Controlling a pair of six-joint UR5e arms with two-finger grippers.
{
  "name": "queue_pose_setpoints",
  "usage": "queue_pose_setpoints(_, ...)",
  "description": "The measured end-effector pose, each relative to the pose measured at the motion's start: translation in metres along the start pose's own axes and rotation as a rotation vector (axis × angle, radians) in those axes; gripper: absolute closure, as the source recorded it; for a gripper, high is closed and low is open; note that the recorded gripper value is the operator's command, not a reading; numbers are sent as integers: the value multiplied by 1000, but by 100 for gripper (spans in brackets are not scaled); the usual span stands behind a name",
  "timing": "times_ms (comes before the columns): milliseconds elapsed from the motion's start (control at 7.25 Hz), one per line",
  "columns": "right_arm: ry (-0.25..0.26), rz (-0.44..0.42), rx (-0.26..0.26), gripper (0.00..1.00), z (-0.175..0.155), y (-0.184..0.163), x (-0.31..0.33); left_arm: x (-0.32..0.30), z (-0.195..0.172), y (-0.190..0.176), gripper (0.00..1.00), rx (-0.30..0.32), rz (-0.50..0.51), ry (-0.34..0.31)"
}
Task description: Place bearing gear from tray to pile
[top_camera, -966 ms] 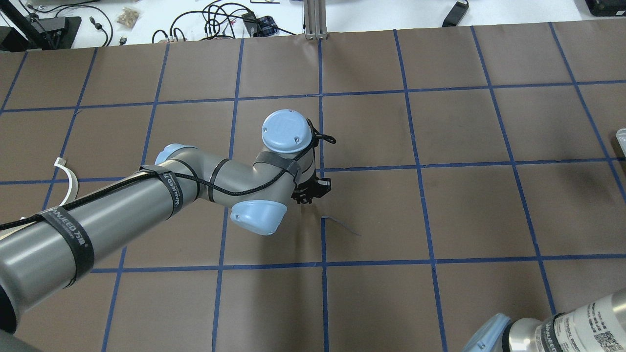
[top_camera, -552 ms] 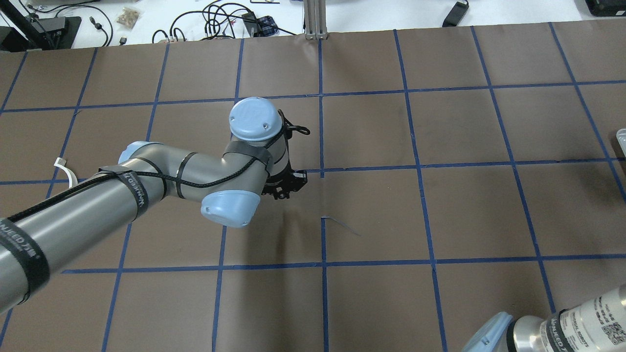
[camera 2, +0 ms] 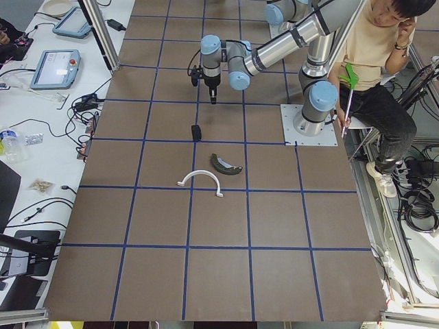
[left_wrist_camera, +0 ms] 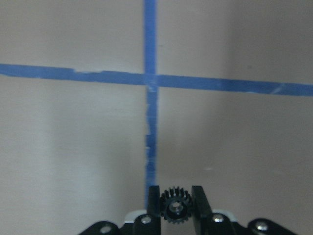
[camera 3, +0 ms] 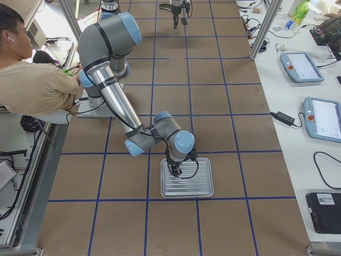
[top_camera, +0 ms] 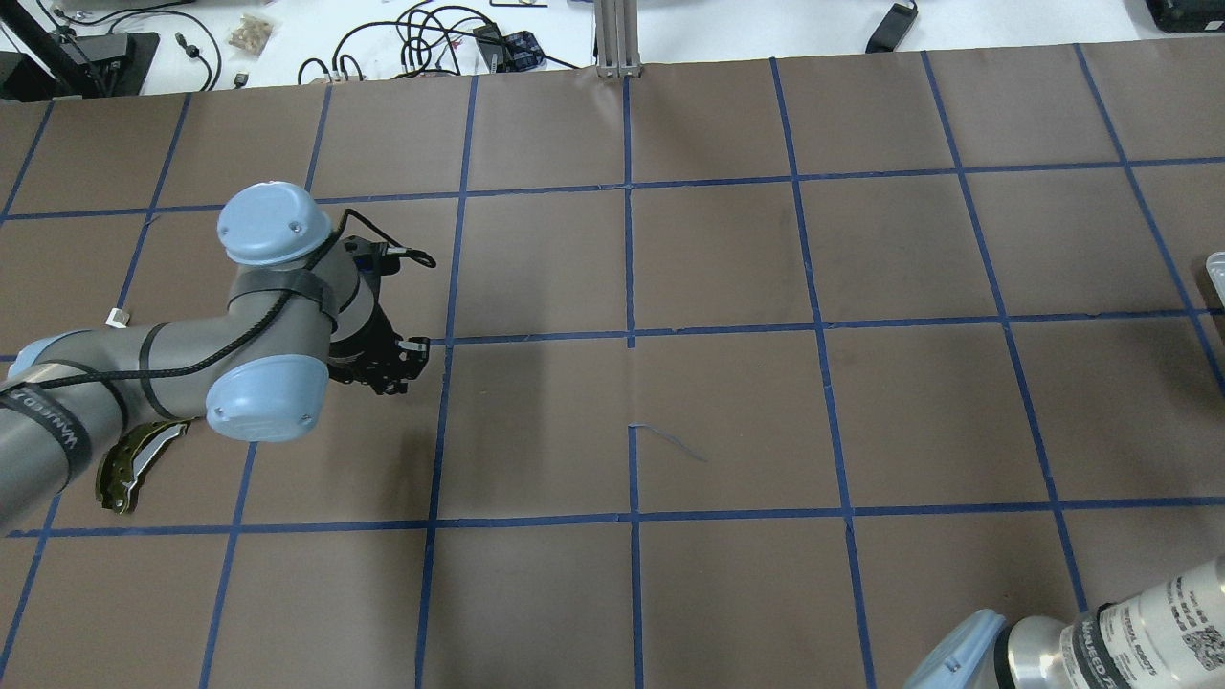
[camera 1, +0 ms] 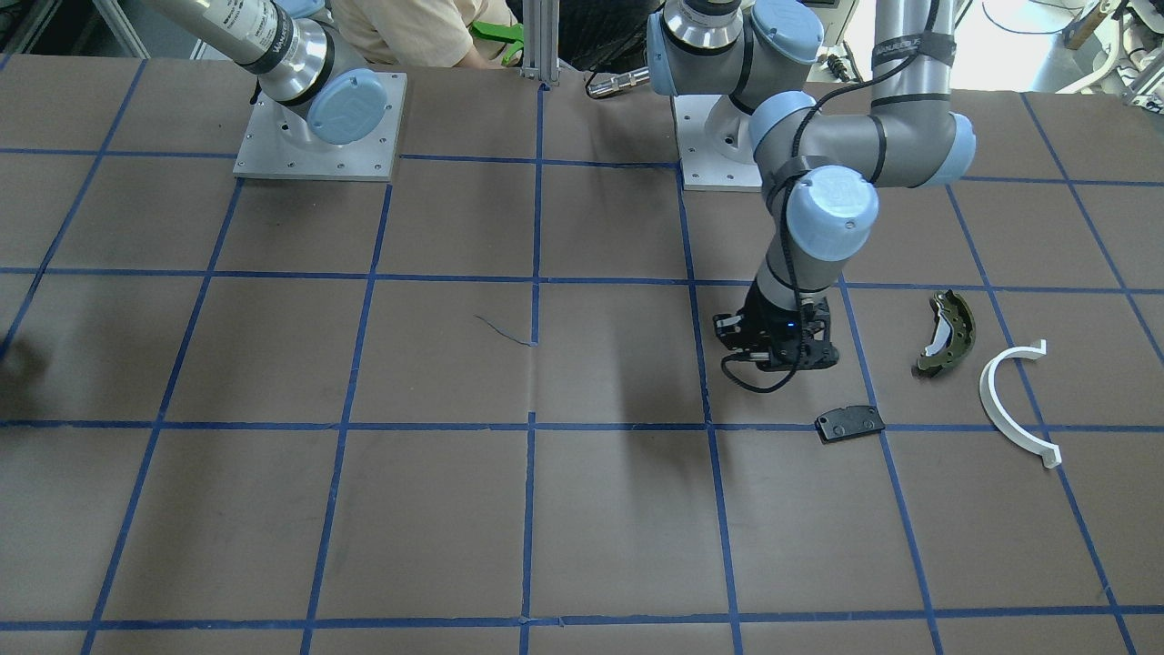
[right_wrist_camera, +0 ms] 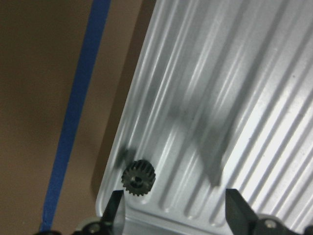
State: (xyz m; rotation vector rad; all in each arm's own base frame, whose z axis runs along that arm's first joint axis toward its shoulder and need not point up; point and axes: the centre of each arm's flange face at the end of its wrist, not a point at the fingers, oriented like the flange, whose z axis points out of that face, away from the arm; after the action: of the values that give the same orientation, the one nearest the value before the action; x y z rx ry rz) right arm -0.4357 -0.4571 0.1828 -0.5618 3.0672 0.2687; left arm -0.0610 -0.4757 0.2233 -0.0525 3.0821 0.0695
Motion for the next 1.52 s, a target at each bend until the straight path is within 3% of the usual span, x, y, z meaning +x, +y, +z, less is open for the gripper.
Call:
queue_pose_setpoints(276,-6,1,-6,26,2,0,-1,-94,17,6,100,-41,44,0)
queue_pose_setpoints(690,-14,5,2,26,7,-1,-1,-137,30,9,100,-59,93,10)
queue_pose_setpoints(828,-19,5,1,50,12,-3,0,-138,34,9,97,-66,94,16)
queue_pose_setpoints(966,-21,5,-2,76,15,-3,2,-138,38,9,4,-73,95,20)
queue_pose_setpoints(1103,-18,5,-7,95,14,-3,2,-138,41,8,0,-80,96,23)
queue_pose_setpoints(1241,-13,5,-13,100,12,-2,3,-138,44,8,0,-86,99,26)
queue_pose_setpoints(1517,-2,4,-44,100,8,2,4,-139,43,6,0,-86,108,23)
